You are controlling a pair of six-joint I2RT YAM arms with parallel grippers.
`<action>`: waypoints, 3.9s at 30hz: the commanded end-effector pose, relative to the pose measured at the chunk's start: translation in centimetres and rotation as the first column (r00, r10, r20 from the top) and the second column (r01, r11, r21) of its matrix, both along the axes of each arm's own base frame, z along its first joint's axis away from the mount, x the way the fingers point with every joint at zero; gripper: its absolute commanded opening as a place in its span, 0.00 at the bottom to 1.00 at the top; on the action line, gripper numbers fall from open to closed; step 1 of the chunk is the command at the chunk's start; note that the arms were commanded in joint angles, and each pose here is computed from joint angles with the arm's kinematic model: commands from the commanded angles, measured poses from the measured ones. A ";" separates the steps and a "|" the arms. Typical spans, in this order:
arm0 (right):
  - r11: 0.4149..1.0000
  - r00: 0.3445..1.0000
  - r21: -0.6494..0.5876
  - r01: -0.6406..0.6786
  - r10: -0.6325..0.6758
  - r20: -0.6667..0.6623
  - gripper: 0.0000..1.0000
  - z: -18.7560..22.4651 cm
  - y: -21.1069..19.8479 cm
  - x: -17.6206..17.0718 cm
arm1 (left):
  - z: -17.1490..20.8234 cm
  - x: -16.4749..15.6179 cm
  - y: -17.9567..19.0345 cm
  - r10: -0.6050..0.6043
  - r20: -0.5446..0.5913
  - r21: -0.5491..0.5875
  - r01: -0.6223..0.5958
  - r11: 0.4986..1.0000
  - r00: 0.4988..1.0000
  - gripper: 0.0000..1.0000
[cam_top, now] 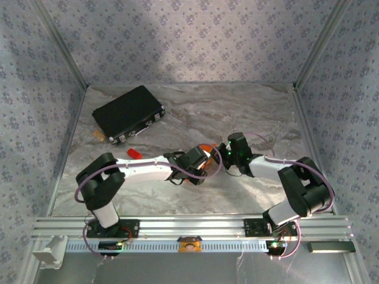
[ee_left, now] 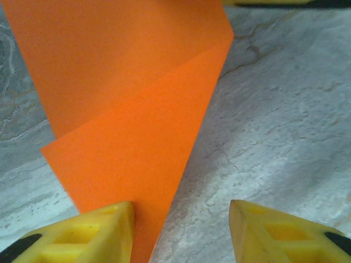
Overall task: Fold a paper plane with a square sheet of paper (pick it up from the middle)
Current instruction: Fold the wing for the fifth time at the center of the table.
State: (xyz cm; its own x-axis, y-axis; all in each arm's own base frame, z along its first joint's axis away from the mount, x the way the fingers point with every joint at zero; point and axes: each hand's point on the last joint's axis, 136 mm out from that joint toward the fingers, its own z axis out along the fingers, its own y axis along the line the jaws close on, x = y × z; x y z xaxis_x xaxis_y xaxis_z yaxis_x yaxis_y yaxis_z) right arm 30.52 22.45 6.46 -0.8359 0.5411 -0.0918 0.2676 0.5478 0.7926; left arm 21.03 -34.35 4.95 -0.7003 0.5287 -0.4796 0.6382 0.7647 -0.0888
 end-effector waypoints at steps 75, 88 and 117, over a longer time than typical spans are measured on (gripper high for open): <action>0.999 1.000 -0.047 0.011 -0.010 0.025 0.31 1.4 -1.4 0.0 | -1.0 0.8 1.2 0.054 0.078 0.113 -0.062 0.992 0.995 0.02; 0.982 0.991 -0.158 0.107 -0.092 0.098 0.49 3.4 -6.8 -1.2 | -1.1 0.6 0.1 0.063 -0.140 -0.129 -0.081 0.988 0.988 0.00; 0.975 0.957 -0.212 -0.070 0.125 0.260 0.27 2.7 -2.3 -1.4 | -2.8 0.1 -1.3 -0.021 -0.473 -0.381 -0.183 0.907 0.881 0.00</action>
